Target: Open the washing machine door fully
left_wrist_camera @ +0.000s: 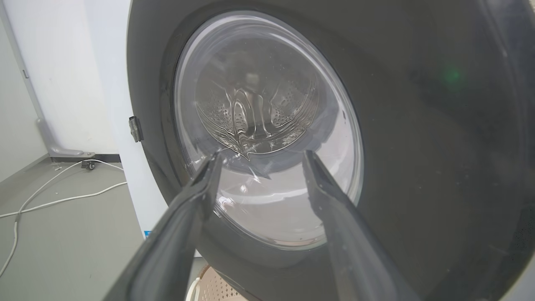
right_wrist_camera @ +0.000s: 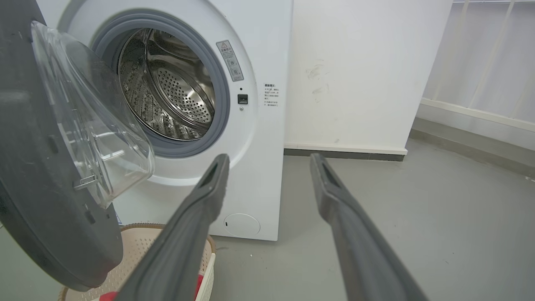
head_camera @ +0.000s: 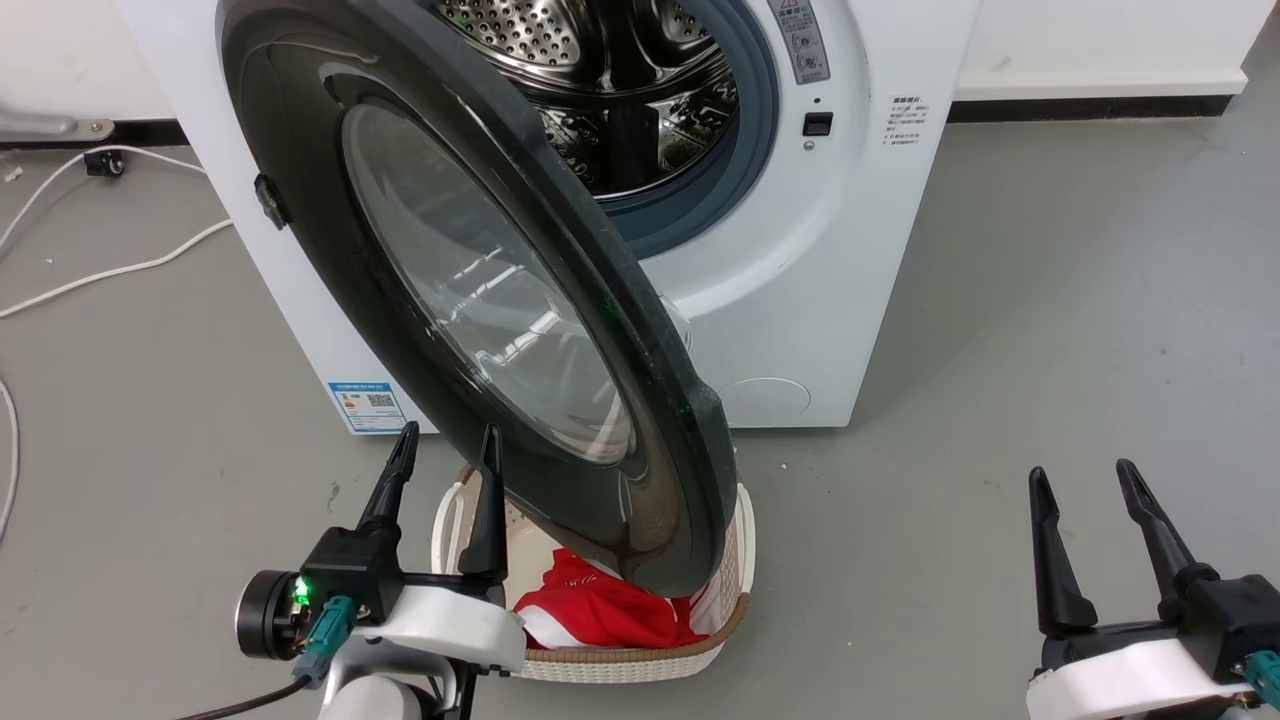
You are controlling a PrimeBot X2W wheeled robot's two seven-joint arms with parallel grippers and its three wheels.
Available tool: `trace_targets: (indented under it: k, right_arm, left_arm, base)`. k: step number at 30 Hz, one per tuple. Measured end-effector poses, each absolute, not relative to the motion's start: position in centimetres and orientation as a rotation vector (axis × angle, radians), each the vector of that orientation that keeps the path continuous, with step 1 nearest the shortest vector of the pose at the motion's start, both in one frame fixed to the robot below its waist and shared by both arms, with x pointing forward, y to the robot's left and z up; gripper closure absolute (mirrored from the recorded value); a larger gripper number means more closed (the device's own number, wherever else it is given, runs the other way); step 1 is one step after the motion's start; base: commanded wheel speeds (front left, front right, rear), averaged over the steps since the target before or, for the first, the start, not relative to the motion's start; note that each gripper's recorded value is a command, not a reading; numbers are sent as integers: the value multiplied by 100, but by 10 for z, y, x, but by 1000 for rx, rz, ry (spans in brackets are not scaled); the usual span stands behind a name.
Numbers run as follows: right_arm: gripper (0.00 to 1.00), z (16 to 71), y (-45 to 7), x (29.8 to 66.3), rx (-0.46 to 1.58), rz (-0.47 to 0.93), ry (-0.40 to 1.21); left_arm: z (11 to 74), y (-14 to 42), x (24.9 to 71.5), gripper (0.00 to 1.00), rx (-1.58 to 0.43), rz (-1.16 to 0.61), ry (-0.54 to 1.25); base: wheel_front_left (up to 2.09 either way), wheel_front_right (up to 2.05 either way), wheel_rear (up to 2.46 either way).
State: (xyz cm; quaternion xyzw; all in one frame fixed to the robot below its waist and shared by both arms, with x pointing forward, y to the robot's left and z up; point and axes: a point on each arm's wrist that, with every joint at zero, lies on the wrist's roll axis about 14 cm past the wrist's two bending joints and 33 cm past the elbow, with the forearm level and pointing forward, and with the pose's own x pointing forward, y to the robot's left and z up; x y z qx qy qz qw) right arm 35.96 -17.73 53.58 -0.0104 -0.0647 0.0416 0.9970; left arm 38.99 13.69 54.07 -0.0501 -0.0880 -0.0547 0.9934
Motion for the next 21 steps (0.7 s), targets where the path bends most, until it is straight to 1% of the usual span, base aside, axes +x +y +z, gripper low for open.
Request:
trace_targets:
  k: [7,8,10,11,21]
  right_arm:
    - [0,534,-178,360,-19,82,-126]
    - [0,534,-178,360,-19,82,-126]
    - [0,534,-178,360,-19,82,-126]
    - [0,534,-178,360,-19,81,-126]
    - [0,534,-178,360,-14,79,-123]
  left_arm:
    - [538,137,390,0,-92,-110,-169]
    - [538,137,390,22,-91,-110,-168]
    - [538,137,390,87,-89,-112,-168]
    - [538,136,390,100,-85,-113,-168]
    - [541,135,392,100,-63,-120,-179]
  base:
    - [0,0,0]
    - [0,0,0]
    - [0,0,0]
    - [0,0,0]
    - [0,0,0]
